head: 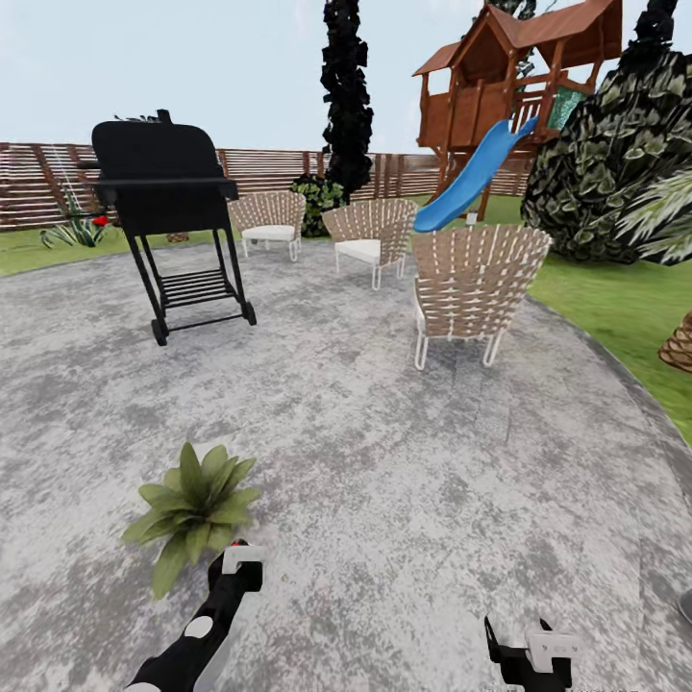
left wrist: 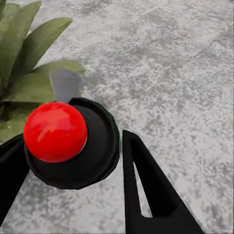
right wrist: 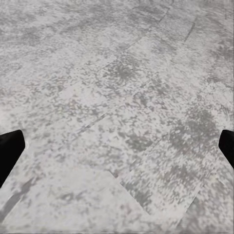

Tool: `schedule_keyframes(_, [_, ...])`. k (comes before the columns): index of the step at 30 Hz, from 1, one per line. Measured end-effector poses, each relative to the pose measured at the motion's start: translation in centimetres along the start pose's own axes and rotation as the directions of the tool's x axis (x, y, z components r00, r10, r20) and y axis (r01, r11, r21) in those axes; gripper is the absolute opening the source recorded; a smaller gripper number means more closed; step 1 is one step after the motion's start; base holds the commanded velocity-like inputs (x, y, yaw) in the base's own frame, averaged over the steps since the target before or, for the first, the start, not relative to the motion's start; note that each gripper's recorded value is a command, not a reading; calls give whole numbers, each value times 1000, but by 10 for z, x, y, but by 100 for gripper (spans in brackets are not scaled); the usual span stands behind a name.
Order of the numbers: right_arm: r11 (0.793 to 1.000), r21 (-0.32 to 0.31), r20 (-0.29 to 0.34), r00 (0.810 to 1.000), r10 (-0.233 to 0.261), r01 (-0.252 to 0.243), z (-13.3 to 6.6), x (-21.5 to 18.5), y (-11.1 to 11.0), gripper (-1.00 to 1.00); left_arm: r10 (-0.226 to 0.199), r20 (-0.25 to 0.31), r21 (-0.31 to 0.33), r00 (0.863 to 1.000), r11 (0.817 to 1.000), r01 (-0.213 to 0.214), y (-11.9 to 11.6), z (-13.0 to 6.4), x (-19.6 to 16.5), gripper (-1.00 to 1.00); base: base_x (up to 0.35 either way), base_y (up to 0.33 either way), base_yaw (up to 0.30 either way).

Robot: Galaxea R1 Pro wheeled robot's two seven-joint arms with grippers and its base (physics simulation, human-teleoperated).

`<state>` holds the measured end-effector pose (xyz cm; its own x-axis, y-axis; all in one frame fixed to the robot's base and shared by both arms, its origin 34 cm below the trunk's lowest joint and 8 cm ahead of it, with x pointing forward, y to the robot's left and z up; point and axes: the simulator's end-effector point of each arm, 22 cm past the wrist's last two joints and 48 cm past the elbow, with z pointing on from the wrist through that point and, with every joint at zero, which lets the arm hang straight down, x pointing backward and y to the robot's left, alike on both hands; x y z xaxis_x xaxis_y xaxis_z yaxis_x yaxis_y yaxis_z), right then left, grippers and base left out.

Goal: Pick up the pesticide atomizer in the garden and spray insectifuge to fully cover both potted plants in the garden.

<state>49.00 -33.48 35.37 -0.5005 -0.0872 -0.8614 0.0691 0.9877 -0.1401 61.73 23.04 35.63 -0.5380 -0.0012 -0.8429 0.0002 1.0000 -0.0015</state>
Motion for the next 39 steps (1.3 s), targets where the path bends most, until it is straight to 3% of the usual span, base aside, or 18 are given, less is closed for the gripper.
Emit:
schedule_keyframes(8, [1000, 0, 0, 1000, 0, 0, 0, 0, 0, 100, 0, -1, 0, 1000, 1000, 0, 0, 0, 0, -100, -275, 198, 277])
schedule_keyframes(16, [1000, 0, 1, 1000, 0, 0, 0, 0, 0, 100, 0, -1, -1, 1000, 1000, 0, 1, 0, 0, -100, -52, 249, 277])
schedule_keyframes(31, [1000, -1, 1, 1000, 0, 0, 0, -1, 0, 100, 1, -2, -1, 1000, 1000, -1, 1, 0, 0, -100, -1, 14, 69])
schedule_keyframes(39, [1000, -1, 1, 1000, 0, 0, 0, 0, 0, 100, 1, 2, -1, 1000, 1000, -1, 1, 0, -1, -100, 0, 0, 230])
